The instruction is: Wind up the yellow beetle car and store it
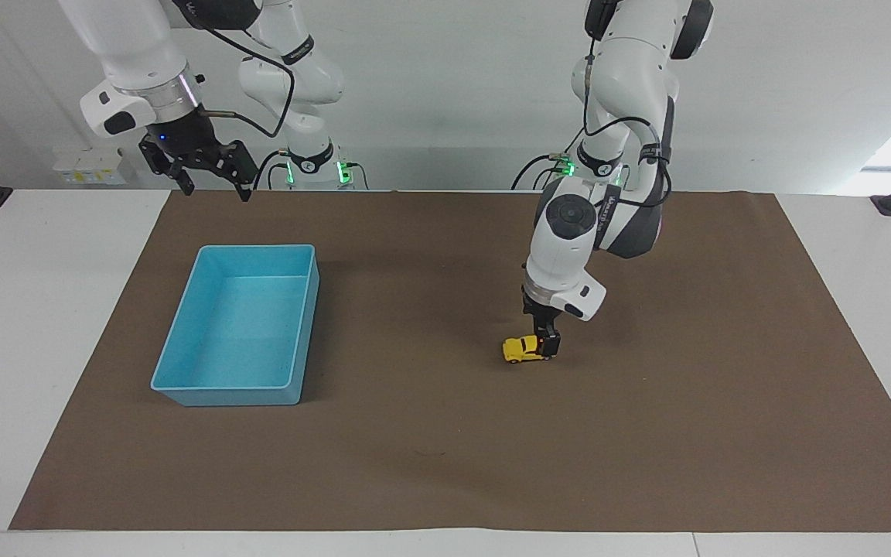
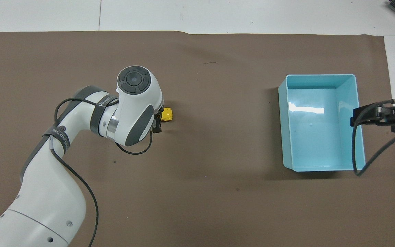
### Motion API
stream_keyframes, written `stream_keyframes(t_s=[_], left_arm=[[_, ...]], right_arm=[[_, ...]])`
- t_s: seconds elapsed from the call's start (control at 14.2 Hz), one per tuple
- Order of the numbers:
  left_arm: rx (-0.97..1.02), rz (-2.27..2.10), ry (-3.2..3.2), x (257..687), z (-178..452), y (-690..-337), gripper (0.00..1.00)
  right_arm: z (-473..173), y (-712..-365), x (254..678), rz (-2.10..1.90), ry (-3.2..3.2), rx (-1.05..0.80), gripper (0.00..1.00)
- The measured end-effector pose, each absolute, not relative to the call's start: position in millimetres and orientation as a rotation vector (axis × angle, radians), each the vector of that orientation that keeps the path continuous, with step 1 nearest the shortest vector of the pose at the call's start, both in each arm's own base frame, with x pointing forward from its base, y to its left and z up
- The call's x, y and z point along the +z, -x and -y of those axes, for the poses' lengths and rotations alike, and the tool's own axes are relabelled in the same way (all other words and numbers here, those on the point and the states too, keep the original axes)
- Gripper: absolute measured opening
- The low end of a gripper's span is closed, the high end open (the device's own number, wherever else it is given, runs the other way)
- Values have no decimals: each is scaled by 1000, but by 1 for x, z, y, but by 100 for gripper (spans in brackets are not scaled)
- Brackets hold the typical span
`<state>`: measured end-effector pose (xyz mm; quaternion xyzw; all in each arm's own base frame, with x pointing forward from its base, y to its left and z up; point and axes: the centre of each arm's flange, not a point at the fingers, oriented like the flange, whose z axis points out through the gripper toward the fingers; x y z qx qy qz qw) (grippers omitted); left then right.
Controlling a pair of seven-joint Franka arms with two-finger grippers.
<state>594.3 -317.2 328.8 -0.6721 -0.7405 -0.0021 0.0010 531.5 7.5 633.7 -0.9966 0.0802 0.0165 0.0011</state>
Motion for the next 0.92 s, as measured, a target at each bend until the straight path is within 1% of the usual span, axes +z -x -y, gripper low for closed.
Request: stream_keyframes(t_s=[0.28, 0.42, 0.64, 0.71, 0.85, 0.92], left_arm=[[-9, 2332, 2117, 327, 318, -595, 96], [-8, 2329, 2117, 322, 319, -594, 79], [-5, 2323, 2114, 318, 319, -592, 78], [-5, 2323, 2114, 318, 319, -592, 69], [-8, 2309, 2133, 319, 319, -593, 45], [-8, 2283, 2160, 319, 319, -592, 43]], right_arm=[[-8, -532, 634, -252, 3129, 52, 100], [-8, -532, 634, -252, 3129, 52, 100], [-8, -532, 634, -252, 3129, 52, 100], [-8, -532, 634, -252, 3129, 52, 100], [-8, -532, 634, -252, 3129, 52, 100], [-8, -532, 634, -252, 3129, 52, 100]])
